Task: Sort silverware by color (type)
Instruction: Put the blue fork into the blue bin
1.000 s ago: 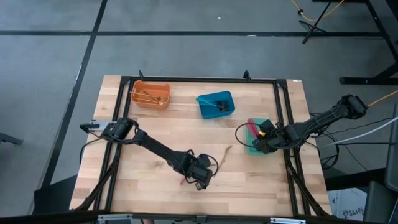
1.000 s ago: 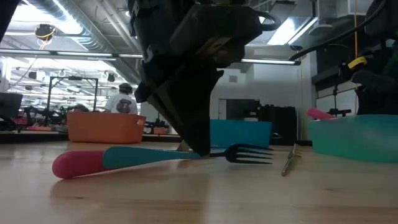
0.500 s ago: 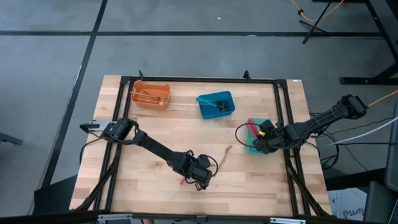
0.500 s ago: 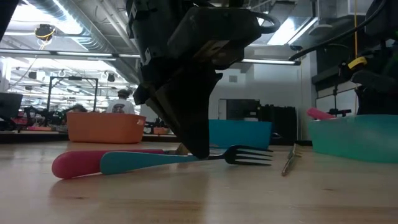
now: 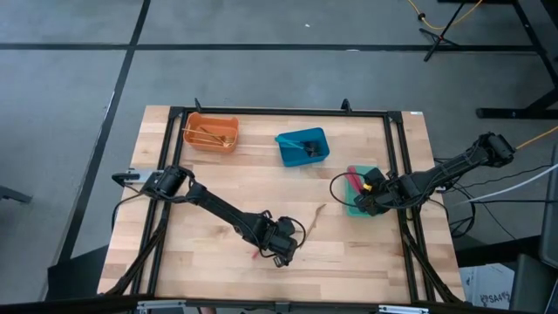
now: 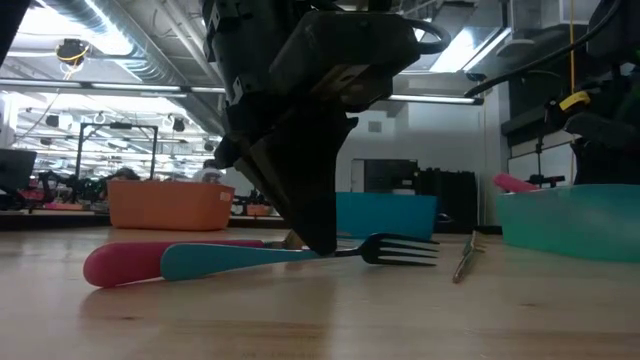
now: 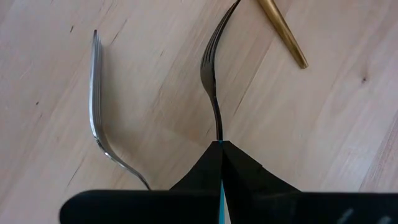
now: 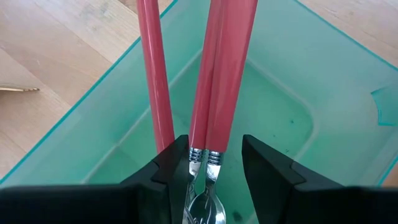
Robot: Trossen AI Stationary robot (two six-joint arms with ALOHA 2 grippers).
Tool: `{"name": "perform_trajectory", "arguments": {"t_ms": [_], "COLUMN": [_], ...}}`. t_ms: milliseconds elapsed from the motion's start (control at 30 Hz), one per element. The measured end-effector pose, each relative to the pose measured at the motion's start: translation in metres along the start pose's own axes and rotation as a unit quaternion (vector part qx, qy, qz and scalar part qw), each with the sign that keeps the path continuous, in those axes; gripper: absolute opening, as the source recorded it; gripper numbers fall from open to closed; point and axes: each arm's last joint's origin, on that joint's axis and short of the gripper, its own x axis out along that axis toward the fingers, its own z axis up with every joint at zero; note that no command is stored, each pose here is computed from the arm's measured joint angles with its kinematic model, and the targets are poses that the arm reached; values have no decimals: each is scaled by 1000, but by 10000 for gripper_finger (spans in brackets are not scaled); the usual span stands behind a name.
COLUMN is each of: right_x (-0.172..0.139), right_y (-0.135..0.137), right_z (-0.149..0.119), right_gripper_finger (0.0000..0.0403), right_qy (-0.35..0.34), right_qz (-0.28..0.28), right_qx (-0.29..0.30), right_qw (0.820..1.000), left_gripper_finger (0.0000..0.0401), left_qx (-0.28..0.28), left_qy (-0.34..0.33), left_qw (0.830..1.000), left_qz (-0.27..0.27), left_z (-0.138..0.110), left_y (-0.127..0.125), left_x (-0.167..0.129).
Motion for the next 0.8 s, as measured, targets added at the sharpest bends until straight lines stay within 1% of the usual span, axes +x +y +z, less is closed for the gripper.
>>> {"name": "perform_trajectory", "arguments": {"t_ms": [200, 433, 533, 667, 800], "right_x": [0, 0, 0, 0, 0], "right_y": [0, 0, 0, 0, 0], "right_z": [0, 0, 0, 0, 0], "right_gripper_finger": [138, 138, 138, 138, 138], "right_qy": [0, 0, 0, 0, 0], "right_qz": [0, 0, 0, 0, 0], "right_qx": [0, 0, 0, 0, 0], "right_qw": [1000, 1000, 1000, 1000, 1000], "left_gripper_finger": [5, 58, 69, 66, 42], "left_qx": [0, 5, 4, 4, 4], "left_qy": [1, 7, 5, 4, 4], "left_qw": [1000, 1000, 1000, 1000, 1000], "left_qz": [0, 4, 5, 6, 5], "left_z": [0, -2, -2, -2, -2], "left_y": [0, 1, 1, 1, 1], "left_x": [0, 3, 3, 3, 3]}}
